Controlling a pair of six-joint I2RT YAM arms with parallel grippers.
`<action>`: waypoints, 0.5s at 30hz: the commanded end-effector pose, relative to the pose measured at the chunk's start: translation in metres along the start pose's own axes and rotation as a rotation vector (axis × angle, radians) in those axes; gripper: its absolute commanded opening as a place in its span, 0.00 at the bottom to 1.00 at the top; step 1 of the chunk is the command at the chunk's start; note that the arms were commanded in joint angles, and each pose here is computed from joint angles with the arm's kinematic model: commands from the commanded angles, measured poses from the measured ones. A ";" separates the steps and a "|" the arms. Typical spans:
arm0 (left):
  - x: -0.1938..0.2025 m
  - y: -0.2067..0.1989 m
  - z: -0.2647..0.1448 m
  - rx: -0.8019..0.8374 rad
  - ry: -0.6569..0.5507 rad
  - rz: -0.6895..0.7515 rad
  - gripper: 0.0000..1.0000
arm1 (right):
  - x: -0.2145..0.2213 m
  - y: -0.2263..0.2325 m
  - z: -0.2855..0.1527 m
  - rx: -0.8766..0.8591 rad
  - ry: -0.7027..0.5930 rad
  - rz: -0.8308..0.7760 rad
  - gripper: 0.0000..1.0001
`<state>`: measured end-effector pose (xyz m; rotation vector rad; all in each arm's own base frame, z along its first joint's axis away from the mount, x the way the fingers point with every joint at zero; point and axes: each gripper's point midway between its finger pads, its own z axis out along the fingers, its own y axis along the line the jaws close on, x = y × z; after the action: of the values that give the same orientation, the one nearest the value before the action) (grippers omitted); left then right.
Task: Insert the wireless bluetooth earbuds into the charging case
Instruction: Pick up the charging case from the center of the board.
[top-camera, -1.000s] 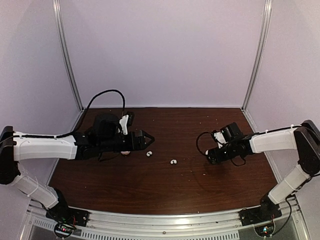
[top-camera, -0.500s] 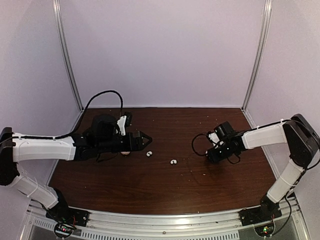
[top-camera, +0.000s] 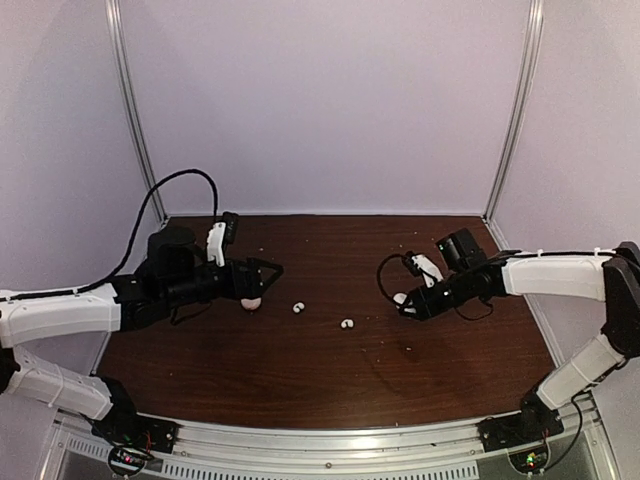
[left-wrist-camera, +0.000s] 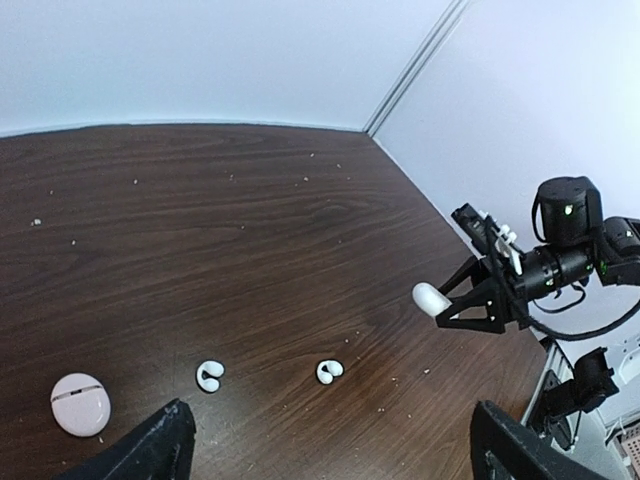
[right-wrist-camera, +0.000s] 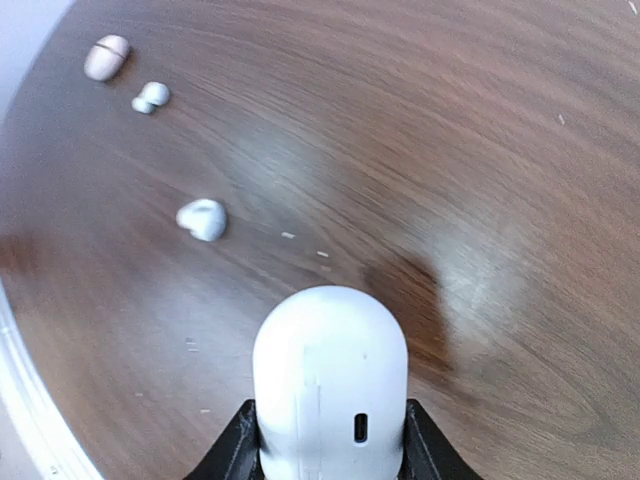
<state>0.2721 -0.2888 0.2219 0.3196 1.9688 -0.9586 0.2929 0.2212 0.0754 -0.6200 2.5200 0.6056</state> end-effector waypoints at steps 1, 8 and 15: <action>-0.015 -0.032 -0.019 0.135 -0.106 0.183 0.98 | -0.022 0.076 -0.046 -0.293 -0.087 -0.114 0.24; 0.005 -0.077 -0.035 0.255 -0.171 0.371 0.98 | -0.025 0.137 -0.091 -0.292 -0.233 -0.368 0.26; 0.019 -0.086 -0.035 0.250 -0.166 0.480 0.97 | -0.022 0.173 -0.124 -0.037 -0.389 -0.657 0.27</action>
<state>0.1897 -0.3245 0.2443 0.7710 1.6290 -0.9470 0.1689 0.3122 0.2132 -1.1754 1.9139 0.7607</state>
